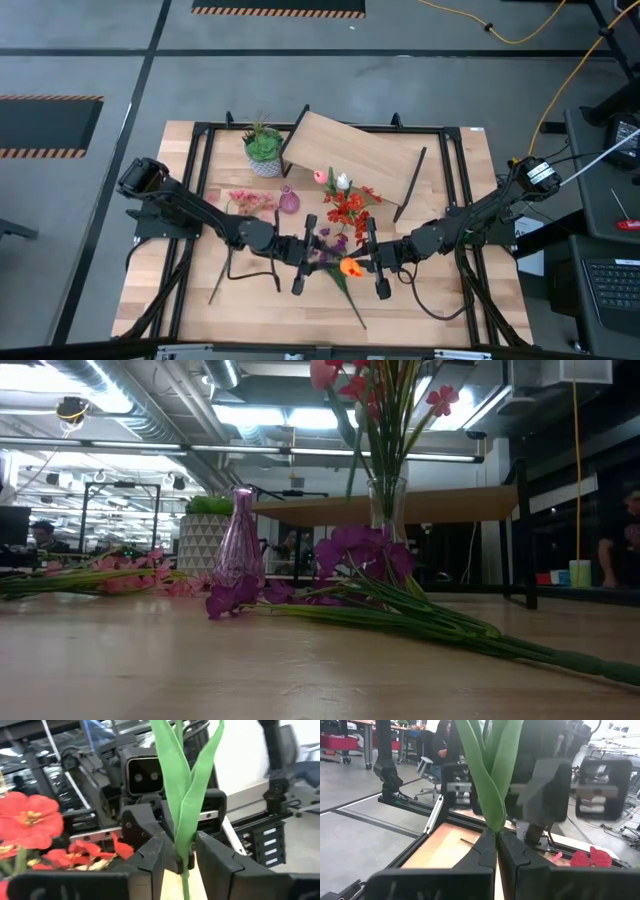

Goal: Pick and place flowers into a vace then onto a shelf
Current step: Put the orange flower into the transparent vase

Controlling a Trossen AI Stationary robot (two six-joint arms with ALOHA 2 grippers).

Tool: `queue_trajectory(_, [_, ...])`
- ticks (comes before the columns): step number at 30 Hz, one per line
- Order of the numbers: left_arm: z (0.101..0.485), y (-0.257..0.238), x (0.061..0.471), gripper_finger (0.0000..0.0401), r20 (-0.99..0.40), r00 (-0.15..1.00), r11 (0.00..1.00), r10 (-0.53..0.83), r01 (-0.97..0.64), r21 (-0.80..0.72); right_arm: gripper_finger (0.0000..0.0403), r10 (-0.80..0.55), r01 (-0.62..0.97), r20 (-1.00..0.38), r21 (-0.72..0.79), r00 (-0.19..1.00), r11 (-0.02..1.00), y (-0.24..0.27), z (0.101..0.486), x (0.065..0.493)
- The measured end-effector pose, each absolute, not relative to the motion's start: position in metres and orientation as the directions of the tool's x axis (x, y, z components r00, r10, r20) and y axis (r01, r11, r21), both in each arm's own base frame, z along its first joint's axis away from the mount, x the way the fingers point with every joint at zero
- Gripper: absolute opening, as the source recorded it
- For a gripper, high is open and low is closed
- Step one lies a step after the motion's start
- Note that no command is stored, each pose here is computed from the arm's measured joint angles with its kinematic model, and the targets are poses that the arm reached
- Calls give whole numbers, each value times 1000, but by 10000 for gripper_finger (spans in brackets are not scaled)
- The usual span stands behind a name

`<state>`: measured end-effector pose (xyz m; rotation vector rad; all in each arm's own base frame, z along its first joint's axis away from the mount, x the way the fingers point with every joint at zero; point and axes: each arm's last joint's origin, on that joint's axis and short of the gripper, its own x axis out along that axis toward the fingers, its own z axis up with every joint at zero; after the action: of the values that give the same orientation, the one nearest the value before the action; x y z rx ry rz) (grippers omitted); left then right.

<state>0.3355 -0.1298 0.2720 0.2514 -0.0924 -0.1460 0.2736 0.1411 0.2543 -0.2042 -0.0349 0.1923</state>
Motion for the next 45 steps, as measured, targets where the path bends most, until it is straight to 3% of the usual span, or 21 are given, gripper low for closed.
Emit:
queue_trajectory(11, [290,-145,301,111,-76,992,951,-102,119,286,0,192,-194,-32,-204,981,959,139,255,270])
queue_trajectory(21, [294,-147,277,84,-183,981,948,66,-5,318,0,231,-234,-38,-169,972,957,131,299,219])
queue_trajectory(28, [287,-147,275,65,-243,967,937,74,16,348,0,77,-84,-44,-187,996,979,118,304,186])
queue_trajectory(34, [281,-142,272,42,-281,939,906,198,-66,418,0,-43,40,-13,-180,999,983,102,290,168])
queue_trajectory(39, [275,-137,264,5,-363,903,920,228,-78,384,0,-52,65,68,-207,996,976,91,288,154])
queue_trajectory(45, [284,-127,253,2,-366,888,919,279,-136,371,0,-86,113,120,-238,989,965,76,291,142])
